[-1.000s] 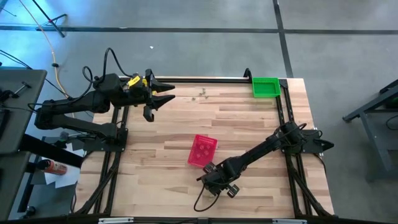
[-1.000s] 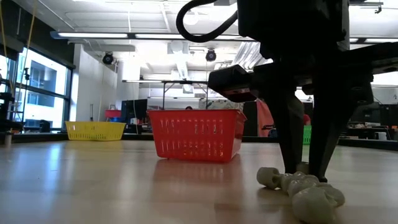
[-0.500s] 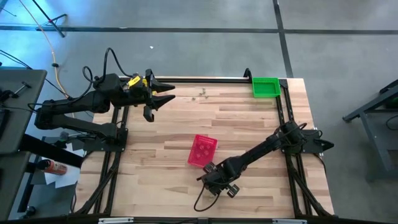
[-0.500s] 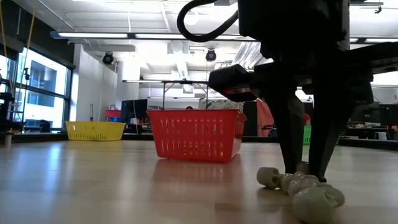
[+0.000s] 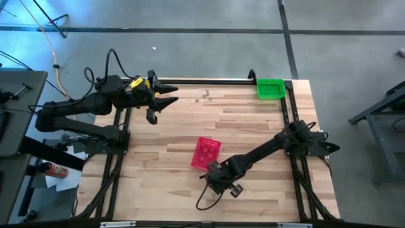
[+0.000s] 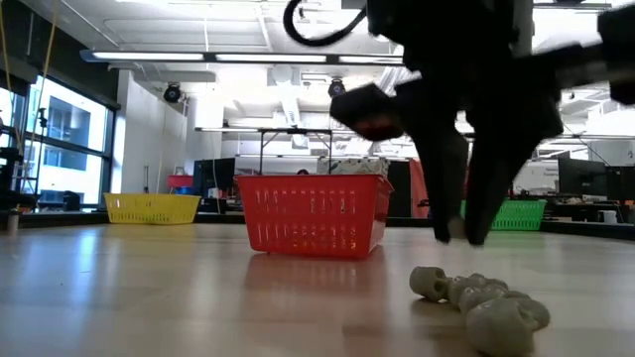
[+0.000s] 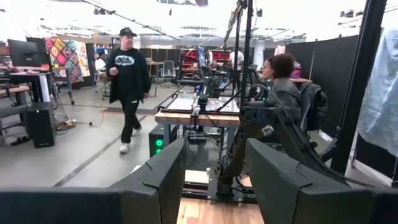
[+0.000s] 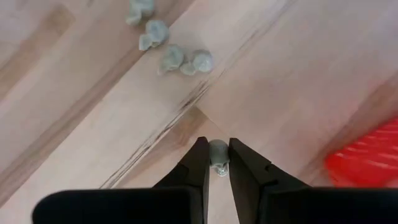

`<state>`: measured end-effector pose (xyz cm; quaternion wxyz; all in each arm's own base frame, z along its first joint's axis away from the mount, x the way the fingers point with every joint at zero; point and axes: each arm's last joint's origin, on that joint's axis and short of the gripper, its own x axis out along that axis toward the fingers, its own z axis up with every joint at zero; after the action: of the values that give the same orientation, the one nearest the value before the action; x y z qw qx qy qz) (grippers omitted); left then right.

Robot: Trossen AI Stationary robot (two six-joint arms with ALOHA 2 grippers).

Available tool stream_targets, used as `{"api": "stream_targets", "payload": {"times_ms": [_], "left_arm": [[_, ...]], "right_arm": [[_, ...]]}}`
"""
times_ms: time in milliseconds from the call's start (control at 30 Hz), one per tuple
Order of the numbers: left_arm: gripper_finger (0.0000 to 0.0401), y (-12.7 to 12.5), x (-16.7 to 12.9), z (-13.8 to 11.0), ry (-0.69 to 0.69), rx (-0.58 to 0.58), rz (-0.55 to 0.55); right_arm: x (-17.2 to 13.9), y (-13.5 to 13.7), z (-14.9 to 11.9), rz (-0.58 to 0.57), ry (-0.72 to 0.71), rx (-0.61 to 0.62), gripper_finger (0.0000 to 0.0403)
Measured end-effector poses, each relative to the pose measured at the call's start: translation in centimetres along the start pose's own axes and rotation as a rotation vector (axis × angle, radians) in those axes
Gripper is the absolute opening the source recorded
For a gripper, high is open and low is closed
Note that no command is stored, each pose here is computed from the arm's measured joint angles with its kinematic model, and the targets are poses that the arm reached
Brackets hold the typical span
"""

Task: Sort Halloween decoration
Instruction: Put the white skull toy into the green bin

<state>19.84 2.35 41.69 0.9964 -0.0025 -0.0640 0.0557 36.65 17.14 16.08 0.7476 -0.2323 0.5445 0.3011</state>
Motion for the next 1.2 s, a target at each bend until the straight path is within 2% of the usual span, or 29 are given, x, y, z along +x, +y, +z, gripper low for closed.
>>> {"api": "stream_targets", "payload": {"times_ms": [300,600,1000,1200], "left_arm": [[0.0154,0.1,0.0,0.0,0.001,0.044,0.033],[0.0154,0.2,0.0,-0.8,0.086,0.078,0.047],[0.0154,0.2,-0.1,-1.1,0.114,0.072,0.046],[0.0154,0.2,0.1,-1.2,0.117,0.069,0.046]], "right_arm": [[-4.4,-0.1,-0.1,-0.012,-0.062,0.016,0.0035],[-12.1,-1.4,-2.5,-0.069,-0.135,0.125,0.0035],[-23.6,-5.0,-9.2,-0.456,-0.288,0.369,0.0035],[-28.5,-5.7,-12.6,-0.585,-0.456,0.499,0.0035]]}}
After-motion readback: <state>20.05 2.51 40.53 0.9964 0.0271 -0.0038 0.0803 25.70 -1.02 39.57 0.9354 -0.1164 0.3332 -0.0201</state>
